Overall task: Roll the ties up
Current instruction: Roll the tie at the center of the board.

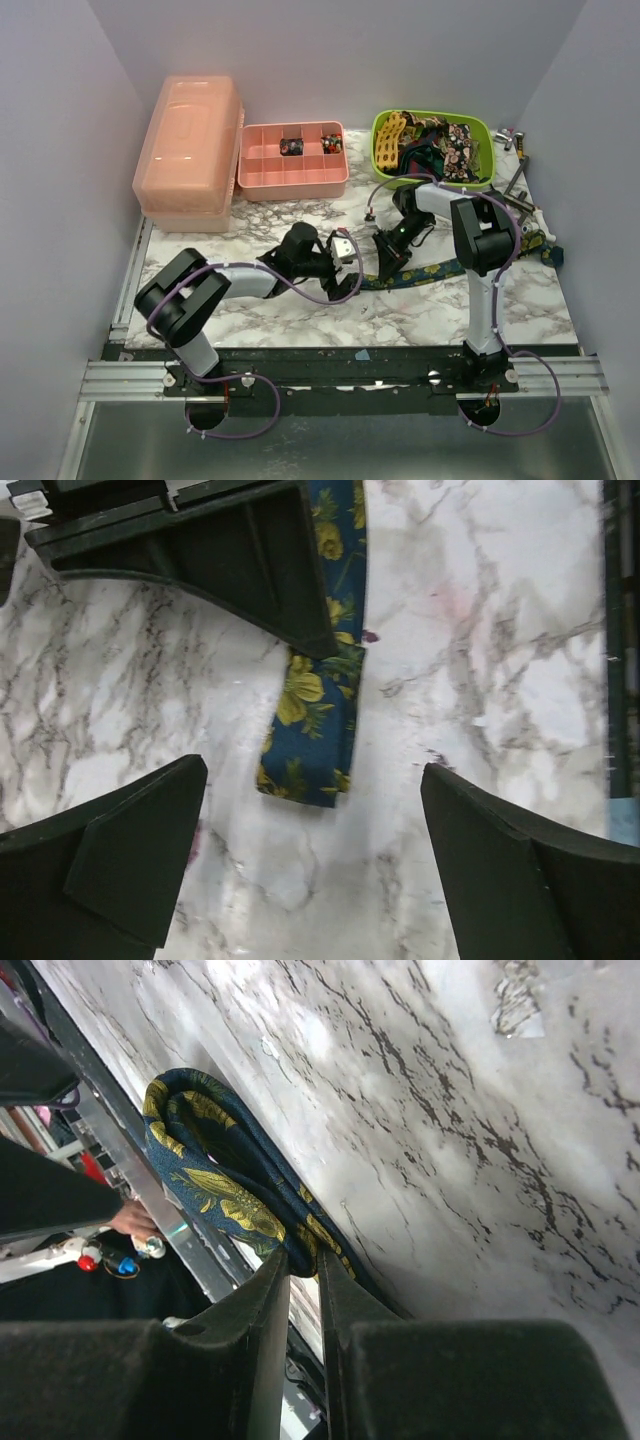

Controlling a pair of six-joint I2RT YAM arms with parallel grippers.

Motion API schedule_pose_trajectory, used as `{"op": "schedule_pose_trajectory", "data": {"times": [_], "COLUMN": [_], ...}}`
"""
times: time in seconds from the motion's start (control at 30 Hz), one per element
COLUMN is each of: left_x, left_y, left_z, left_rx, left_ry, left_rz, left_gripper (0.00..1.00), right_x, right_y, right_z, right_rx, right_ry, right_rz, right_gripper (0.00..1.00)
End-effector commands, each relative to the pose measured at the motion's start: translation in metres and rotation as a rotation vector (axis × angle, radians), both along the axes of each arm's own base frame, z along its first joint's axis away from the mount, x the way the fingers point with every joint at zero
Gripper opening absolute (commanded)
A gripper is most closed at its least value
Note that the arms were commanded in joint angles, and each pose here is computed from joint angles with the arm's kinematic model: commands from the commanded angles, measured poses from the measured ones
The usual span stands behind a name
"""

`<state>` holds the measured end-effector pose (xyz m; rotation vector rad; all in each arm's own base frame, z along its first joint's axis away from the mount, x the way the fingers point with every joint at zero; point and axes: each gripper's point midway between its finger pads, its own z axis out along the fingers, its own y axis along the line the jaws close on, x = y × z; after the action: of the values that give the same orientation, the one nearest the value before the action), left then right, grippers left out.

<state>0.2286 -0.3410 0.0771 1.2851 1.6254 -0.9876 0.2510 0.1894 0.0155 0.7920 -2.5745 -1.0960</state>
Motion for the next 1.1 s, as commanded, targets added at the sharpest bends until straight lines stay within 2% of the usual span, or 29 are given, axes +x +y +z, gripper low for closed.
{"op": "schedule_pose_trajectory", "data": {"times": [0.0, 0.27, 0.37, 0.47, 0.5, 0.53, 0.6, 0.8, 0.9, 0.97, 1.03, 1.07], "left_x": [0.030, 0.026, 0.016, 0.017, 0.018, 0.019, 0.021, 0.029, 0.027, 0.026, 0.025, 0.025], "left_y": [-0.017, -0.035, -0.036, -0.029, -0.025, -0.021, -0.014, -0.001, 0.001, 0.002, 0.003, 0.003], "left_z": [-0.012, -0.038, -0.048, -0.059, -0.062, -0.066, -0.072, -0.084, -0.084, -0.083, -0.081, -0.080], "left_rx": [0.061, 0.170, 0.214, 0.270, 0.293, 0.313, 0.352, 0.435, 0.432, 0.424, 0.413, 0.411], "left_ry": [-0.154, -0.113, -0.115, -0.117, -0.119, -0.121, -0.137, -0.153, -0.131, -0.116, -0.114, -0.116], "left_rz": [0.016, -0.007, -0.042, -0.027, -0.015, -0.009, 0.003, 0.037, 0.036, 0.033, 0.026, 0.025], "left_gripper": [0.98, 0.93, 0.79, 0.50, 0.43, 0.38, 0.34, 0.28, 0.27, 0.27, 0.27, 0.27], "right_x": [0.017, 0.031, 0.035, 0.038, 0.040, 0.041, 0.046, 0.076, 0.101, 0.118, 0.137, 0.152], "right_y": [-0.015, -0.005, -0.002, 0.000, 0.000, 0.001, 0.002, -0.011, -0.033, -0.047, -0.059, -0.066], "right_z": [-0.036, -0.031, -0.030, -0.024, -0.021, -0.018, -0.008, 0.040, 0.072, 0.102, 0.146, 0.171], "right_rx": [-0.073, -0.049, -0.038, -0.031, -0.030, -0.029, -0.025, 0.031, 0.076, 0.119, 0.206, 0.241], "right_ry": [-0.113, -0.150, -0.158, -0.169, -0.177, -0.182, -0.199, -0.239, -0.355, -0.460, -0.584, -0.647], "right_rz": [0.087, 0.048, 0.038, 0.032, 0.029, 0.024, 0.006, -0.150, -0.233, -0.283, -0.368, -0.462], "right_gripper": [0.20, 0.20, 0.20, 0.21, 0.21, 0.22, 0.26, 0.47, 0.54, 0.62, 0.74, 0.97]}}
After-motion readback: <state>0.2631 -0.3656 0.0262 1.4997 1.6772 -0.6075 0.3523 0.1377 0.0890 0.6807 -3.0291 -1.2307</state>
